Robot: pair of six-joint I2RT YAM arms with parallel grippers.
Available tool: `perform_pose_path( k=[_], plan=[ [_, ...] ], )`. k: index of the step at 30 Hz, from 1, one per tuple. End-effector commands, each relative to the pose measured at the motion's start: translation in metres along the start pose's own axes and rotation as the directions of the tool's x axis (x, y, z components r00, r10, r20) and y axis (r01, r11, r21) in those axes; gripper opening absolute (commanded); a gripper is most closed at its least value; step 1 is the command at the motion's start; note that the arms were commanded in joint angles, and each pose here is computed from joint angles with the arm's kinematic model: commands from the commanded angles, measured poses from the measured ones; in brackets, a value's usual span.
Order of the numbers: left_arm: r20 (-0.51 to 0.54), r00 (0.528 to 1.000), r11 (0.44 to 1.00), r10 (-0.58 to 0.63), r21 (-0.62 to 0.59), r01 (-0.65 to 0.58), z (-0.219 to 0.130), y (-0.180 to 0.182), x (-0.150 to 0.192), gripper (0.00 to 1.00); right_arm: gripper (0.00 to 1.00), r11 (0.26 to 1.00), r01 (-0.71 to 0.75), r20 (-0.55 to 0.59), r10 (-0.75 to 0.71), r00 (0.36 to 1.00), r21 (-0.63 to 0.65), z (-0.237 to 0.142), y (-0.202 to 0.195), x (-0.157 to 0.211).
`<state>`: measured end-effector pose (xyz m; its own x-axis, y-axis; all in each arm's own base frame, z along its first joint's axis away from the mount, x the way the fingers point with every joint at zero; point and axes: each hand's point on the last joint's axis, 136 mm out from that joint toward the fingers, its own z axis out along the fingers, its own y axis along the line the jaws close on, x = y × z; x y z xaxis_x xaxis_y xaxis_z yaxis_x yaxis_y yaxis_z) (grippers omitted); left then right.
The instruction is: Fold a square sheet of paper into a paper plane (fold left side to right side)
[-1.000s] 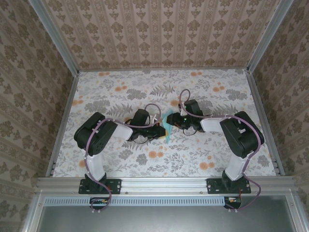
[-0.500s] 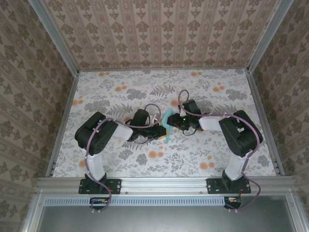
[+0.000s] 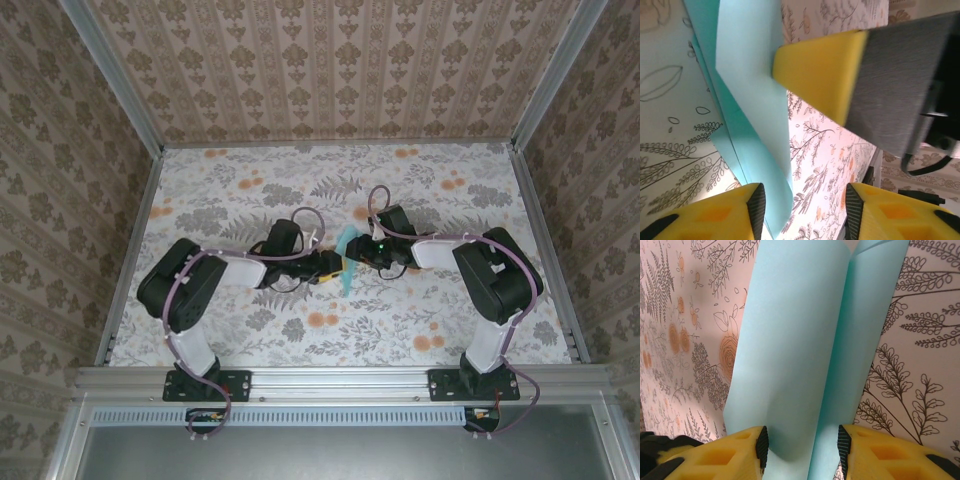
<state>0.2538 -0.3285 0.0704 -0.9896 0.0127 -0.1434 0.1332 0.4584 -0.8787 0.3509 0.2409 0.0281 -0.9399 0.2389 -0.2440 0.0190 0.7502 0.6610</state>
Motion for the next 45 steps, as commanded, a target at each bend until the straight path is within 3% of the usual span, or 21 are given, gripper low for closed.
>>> perform_pose_path(
  k=[1,10,18,26,34,45],
  plan=[
    [0.011,1.0,0.999,-0.003,-0.035,0.003,-0.017,0.006,-0.004,0.53,0.44,0.997,-0.013,-0.039,0.016,0.999,0.072,0.009,-0.019,0.01],
    [-0.012,1.0,0.999,-0.021,-0.04,0.021,-0.009,0.015,-0.029,0.51,0.45,0.997,-0.012,-0.044,0.016,0.999,0.071,0.01,-0.019,0.011],
    [-0.027,0.999,0.998,-0.047,-0.053,0.046,0.006,0.029,-0.037,0.43,0.45,0.997,-0.007,-0.049,0.01,0.999,0.072,0.009,-0.018,0.011],
    [-0.02,0.999,0.999,-0.03,-0.036,0.029,0.014,0.027,-0.049,0.27,0.45,0.997,-0.003,-0.056,0.007,0.998,0.075,0.009,-0.018,0.013],
    [-0.022,1.0,0.999,-0.016,-0.039,0.015,0.019,0.029,-0.054,0.01,0.45,0.998,0.004,-0.056,0.0,0.998,0.067,0.008,-0.016,0.012],
    [-0.048,0.999,0.999,0.008,-0.053,-0.011,0.024,0.032,-0.054,0.0,0.54,0.997,0.0,0.06,0.005,0.998,-0.077,-0.031,0.018,-0.03]
  ],
)
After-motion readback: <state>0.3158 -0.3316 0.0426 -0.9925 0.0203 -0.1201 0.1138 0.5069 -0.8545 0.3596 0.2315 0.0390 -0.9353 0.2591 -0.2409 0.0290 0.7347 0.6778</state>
